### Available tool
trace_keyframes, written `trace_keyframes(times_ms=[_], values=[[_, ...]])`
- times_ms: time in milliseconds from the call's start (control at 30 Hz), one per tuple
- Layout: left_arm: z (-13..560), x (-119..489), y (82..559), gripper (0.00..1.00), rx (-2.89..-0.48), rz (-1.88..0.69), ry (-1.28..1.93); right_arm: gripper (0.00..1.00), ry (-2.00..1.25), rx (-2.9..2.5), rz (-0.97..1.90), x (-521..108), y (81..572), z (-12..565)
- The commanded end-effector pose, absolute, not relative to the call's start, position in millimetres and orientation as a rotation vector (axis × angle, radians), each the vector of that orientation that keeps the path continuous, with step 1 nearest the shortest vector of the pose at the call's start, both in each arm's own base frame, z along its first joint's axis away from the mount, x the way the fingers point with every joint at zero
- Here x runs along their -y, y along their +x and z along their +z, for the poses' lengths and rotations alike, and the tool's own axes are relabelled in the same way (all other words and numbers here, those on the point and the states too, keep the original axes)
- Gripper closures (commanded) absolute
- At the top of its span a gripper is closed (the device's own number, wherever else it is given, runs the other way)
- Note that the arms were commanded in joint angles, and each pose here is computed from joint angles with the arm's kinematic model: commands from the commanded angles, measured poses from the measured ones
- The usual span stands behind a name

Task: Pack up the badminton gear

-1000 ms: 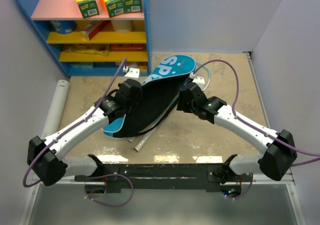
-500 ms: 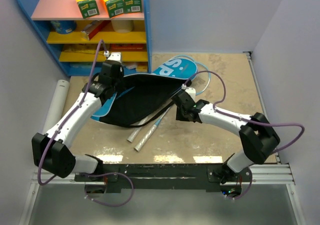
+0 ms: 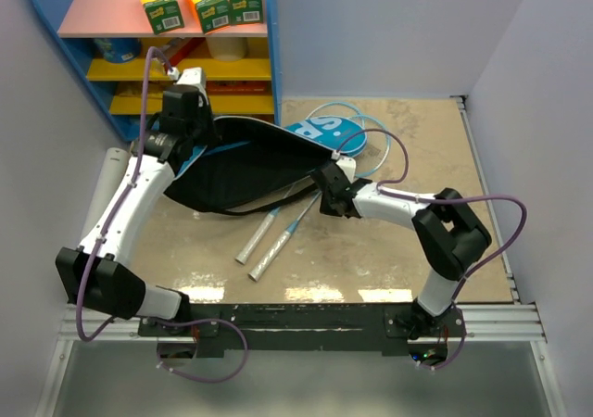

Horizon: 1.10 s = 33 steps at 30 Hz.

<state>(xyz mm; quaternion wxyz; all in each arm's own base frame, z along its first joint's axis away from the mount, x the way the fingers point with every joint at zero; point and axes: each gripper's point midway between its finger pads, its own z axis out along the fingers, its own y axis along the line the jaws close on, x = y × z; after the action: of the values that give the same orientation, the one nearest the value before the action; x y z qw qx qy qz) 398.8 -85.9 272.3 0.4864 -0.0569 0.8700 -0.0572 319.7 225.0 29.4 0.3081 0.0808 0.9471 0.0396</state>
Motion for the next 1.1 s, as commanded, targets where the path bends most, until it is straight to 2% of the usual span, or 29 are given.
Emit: trace_keyframes(times_ms=[0, 233, 433, 1067], values=[[325, 81, 421, 1.00, -1.976, -0.230, -0.214, 1.00, 0.196, -2.388, 0.296, -255, 343, 75], [349, 58, 443, 1.00, -1.924, -0.231, -0.272, 1.00, 0.051, -2.399, 0.516, -302, 334, 87], [342, 49, 465, 1.00, -1.938, -0.253, -0.297, 1.00, -0.051, -2.388, 0.624, -343, 323, 90], [324, 49, 465, 1.00, -1.957, -0.268, -0.294, 1.00, -0.239, -2.418, 0.749, -438, 293, 69]])
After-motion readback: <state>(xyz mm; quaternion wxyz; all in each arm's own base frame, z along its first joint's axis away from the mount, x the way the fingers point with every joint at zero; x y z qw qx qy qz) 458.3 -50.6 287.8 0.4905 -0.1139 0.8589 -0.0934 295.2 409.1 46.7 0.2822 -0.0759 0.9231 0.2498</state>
